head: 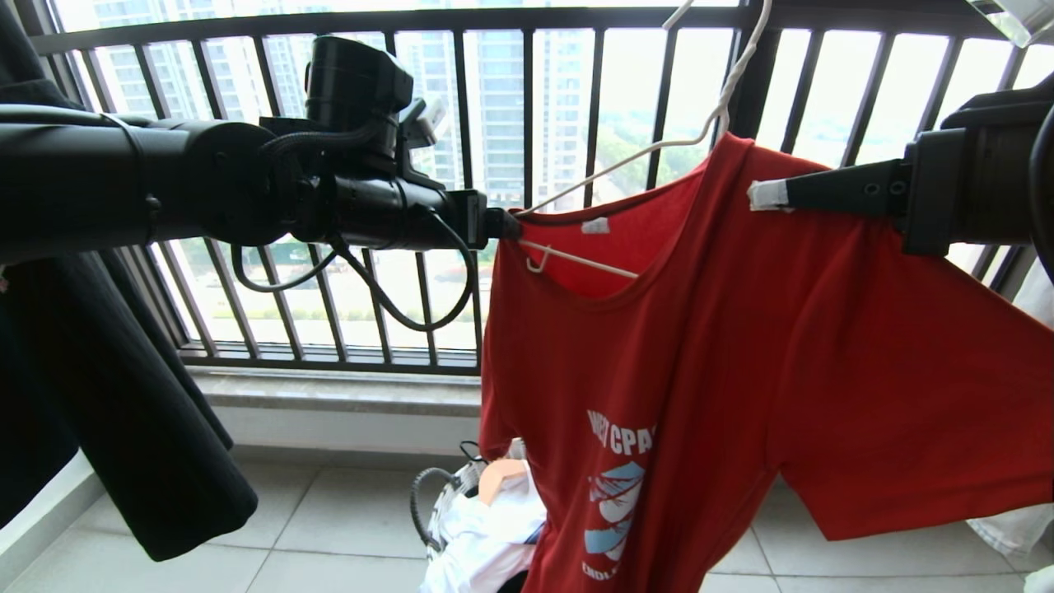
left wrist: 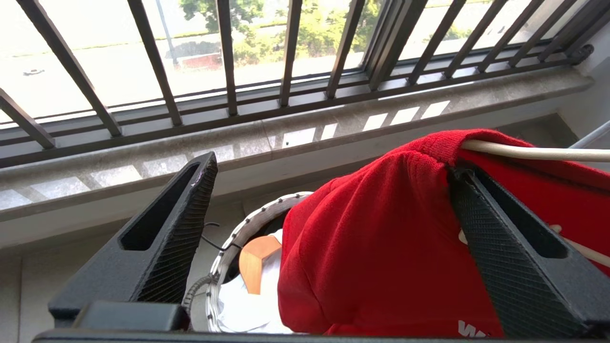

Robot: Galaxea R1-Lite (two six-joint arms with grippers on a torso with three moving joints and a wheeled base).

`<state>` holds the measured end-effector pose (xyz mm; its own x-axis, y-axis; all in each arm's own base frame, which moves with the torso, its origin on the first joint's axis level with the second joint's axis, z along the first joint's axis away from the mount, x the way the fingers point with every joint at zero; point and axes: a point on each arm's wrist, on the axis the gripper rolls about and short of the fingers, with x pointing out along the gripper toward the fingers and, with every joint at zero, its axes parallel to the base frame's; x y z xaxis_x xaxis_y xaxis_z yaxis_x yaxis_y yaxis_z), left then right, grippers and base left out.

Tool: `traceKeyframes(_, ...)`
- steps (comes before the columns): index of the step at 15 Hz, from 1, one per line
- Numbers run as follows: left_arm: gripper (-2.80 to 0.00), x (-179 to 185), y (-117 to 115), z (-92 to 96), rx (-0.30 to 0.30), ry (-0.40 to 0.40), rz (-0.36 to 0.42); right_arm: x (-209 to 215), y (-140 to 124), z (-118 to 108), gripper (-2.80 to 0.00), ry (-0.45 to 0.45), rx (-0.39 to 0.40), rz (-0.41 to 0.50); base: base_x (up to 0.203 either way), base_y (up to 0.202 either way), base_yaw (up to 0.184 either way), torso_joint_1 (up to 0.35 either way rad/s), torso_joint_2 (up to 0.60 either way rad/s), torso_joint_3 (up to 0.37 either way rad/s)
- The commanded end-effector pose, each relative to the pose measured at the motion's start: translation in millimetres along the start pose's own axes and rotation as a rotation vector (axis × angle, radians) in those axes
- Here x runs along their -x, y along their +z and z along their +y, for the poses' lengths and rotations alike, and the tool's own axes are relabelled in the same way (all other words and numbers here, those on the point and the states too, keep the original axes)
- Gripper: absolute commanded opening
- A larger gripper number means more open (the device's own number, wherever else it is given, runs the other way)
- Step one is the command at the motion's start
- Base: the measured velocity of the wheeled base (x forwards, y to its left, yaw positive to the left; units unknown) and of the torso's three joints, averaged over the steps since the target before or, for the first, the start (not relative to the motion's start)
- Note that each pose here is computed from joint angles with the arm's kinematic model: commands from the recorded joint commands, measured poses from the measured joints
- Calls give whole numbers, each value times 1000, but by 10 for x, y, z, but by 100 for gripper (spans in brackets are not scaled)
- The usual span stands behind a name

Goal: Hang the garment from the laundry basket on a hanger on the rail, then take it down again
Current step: Hang the clothes on the clothes rack

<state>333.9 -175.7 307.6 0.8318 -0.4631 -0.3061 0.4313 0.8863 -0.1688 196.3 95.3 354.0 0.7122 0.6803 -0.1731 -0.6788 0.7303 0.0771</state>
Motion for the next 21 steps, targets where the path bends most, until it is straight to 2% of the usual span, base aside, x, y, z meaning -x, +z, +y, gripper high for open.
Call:
traceKeyframes(1,0,-9,-6,1,1,1,0,13,0,5,-280,2,1,-1,0,0,0,0,0,0)
traceKeyframes(2,-280,-7,-2,0,1,0,-1,18,2,7,-280,3,3,-2,0,0,0,0,0,0)
traceKeyframes(17,-280,23,14,-4,1,-4,-7,28,24,10,-280,-1,9,-12,0,0,0,0,0,0)
traceKeyframes(21,-280,17,10,-4,-1,-6,-5,-38,12,-40,-280,-39,5,-3,0,0,0,0,0,0)
